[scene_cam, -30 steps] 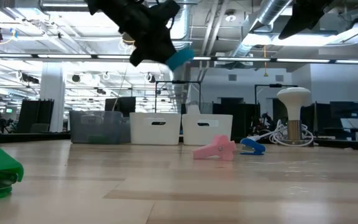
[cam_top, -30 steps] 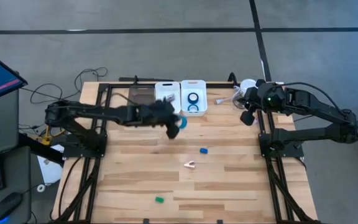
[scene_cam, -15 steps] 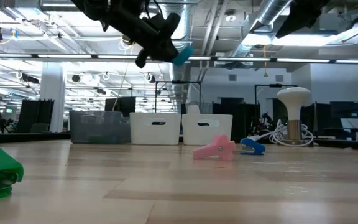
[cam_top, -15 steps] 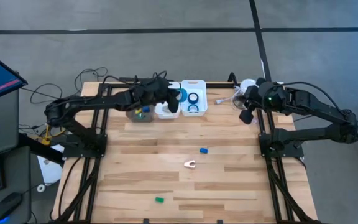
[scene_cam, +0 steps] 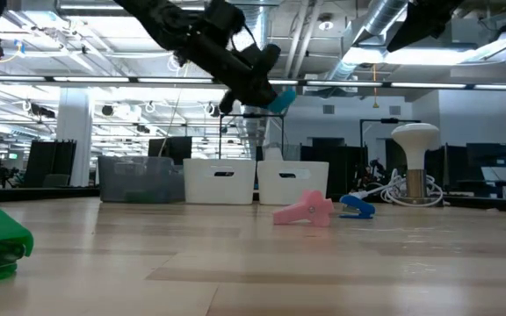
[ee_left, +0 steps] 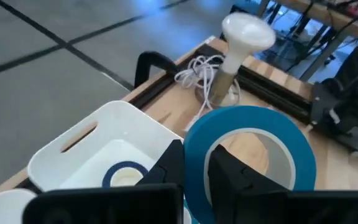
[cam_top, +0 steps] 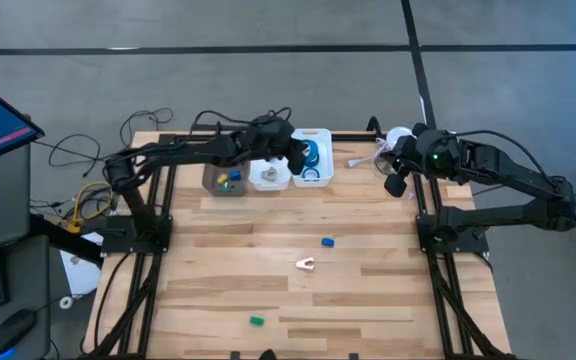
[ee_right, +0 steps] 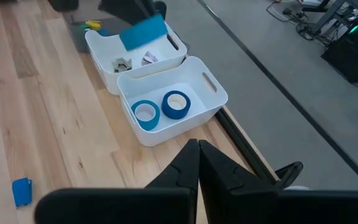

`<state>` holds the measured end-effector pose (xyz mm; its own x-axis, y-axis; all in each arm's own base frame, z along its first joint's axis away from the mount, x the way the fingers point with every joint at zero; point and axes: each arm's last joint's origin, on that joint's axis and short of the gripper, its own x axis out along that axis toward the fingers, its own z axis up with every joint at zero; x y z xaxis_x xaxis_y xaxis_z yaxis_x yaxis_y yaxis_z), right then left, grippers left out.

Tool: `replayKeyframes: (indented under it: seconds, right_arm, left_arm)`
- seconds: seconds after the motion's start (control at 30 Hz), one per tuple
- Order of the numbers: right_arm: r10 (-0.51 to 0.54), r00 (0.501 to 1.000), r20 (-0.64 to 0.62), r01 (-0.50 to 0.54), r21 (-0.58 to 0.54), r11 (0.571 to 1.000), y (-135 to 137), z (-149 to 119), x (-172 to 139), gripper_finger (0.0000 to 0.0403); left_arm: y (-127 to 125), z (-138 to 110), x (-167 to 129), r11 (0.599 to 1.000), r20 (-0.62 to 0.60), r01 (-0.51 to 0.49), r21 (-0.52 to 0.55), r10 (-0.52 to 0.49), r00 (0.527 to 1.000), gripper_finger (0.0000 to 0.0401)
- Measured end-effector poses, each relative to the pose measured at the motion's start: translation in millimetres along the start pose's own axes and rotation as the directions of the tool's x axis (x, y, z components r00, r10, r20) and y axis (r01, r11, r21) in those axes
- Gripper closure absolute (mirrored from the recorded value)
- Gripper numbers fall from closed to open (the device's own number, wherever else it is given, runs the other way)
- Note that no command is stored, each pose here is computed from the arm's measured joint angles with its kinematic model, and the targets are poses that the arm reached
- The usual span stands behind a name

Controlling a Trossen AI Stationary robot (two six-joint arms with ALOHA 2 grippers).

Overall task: Pick and place Stapler, Stapler remover, tape
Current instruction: Put the light blue tape into the right white bin

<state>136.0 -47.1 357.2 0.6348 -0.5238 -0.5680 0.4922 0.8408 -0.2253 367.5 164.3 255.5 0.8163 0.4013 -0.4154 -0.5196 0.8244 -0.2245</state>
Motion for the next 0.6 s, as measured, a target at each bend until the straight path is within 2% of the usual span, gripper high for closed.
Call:
replayKeyframes:
  seconds: [0.13, 0.3, 0.6]
  right_arm:
    - [0.001, 1.0, 0.0, -0.001, -0.001, 1.0, 0, 0, 0, 0.0402]
    - [0.001, 1.0, -0.001, -0.001, 0.0, 1.0, 0, 0, 0, 0.0402]
    - [0.001, 1.0, -0.001, -0.001, 0.0, 1.0, 0, 0, 0, 0.0402]
  left_arm:
    - [11, -10, 19, 0.999, -0.097, -0.038, -0.004, 0.038, 0.995, 0.0379]
    - [20, -20, 34, 0.998, -0.13, -0.062, -0.009, 0.06, 0.99, 0.0379]
    - [27, -56, 61, 0.997, -0.24, -0.081, -0.001, 0.079, 0.968, 0.0379]
